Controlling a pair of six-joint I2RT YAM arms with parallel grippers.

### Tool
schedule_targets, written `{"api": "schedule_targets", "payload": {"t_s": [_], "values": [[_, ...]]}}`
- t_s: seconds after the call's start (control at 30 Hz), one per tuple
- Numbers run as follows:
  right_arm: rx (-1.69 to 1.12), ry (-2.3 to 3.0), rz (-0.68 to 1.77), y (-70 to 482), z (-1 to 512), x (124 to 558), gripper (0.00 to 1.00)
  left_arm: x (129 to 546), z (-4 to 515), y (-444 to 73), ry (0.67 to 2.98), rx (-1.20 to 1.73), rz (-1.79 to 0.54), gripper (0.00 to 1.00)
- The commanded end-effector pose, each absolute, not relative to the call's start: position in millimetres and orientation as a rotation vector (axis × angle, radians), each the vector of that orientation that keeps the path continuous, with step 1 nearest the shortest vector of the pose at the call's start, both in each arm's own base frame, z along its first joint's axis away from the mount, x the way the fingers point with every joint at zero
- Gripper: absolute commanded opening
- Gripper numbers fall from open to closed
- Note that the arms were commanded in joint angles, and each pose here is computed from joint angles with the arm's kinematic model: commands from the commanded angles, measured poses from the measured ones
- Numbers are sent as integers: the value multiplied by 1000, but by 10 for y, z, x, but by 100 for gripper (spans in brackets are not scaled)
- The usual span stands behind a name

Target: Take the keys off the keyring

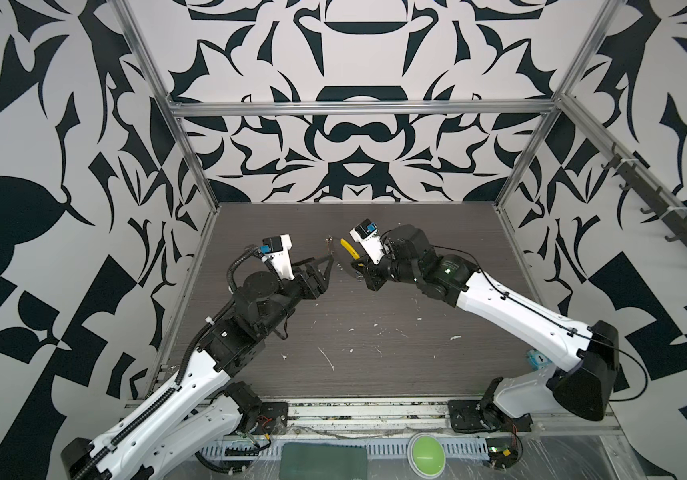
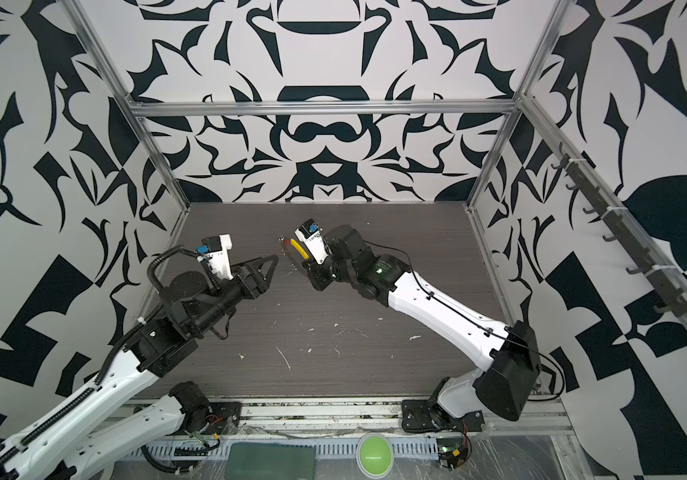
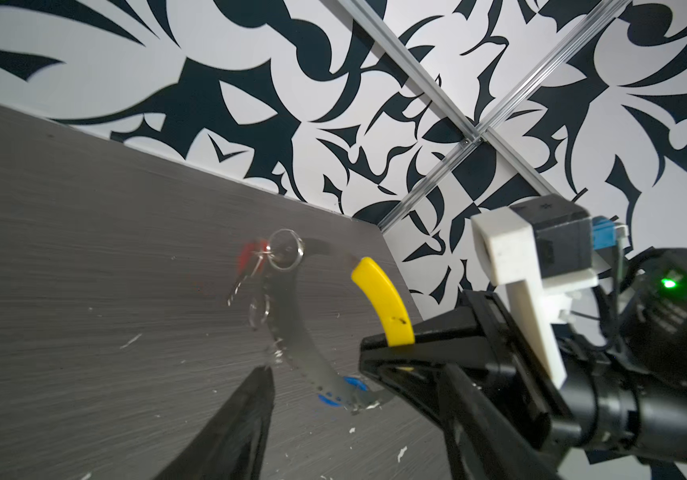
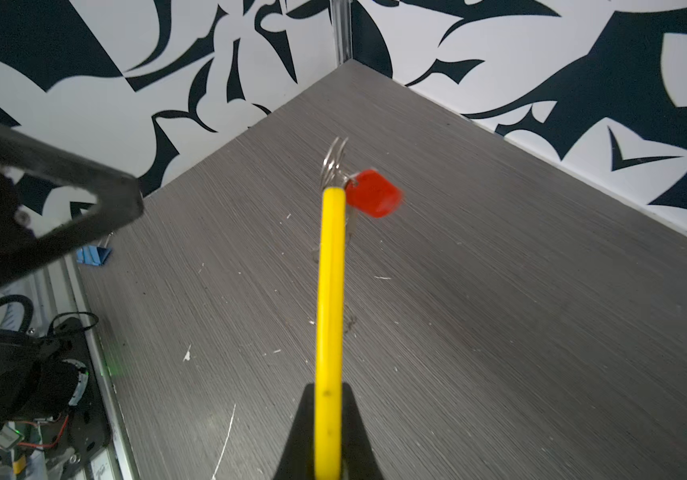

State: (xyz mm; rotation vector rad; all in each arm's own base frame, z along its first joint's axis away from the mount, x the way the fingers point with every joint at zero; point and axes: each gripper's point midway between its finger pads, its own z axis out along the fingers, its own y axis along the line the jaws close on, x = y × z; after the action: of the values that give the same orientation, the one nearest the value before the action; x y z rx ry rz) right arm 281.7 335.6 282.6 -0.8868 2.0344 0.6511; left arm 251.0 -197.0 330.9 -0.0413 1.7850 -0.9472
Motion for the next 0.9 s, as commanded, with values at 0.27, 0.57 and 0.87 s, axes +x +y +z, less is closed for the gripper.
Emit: {"api": "schedule_targets", "payload": {"t_s": [0.27, 0.57, 0.87], "values": [[-1130, 2153, 781, 3082, 2764, 2431, 0, 2468, 3126, -1944, 1909, 206, -961, 67], [-1263, 2058, 1205, 3158, 2900, 2123, 0, 2154, 3238, -2196, 1841, 481, -1158, 67], [-1264, 2112, 1206, 3165, 2867, 2140, 0, 2249, 3082, -2187, 1967, 446, -1110, 65]]}}
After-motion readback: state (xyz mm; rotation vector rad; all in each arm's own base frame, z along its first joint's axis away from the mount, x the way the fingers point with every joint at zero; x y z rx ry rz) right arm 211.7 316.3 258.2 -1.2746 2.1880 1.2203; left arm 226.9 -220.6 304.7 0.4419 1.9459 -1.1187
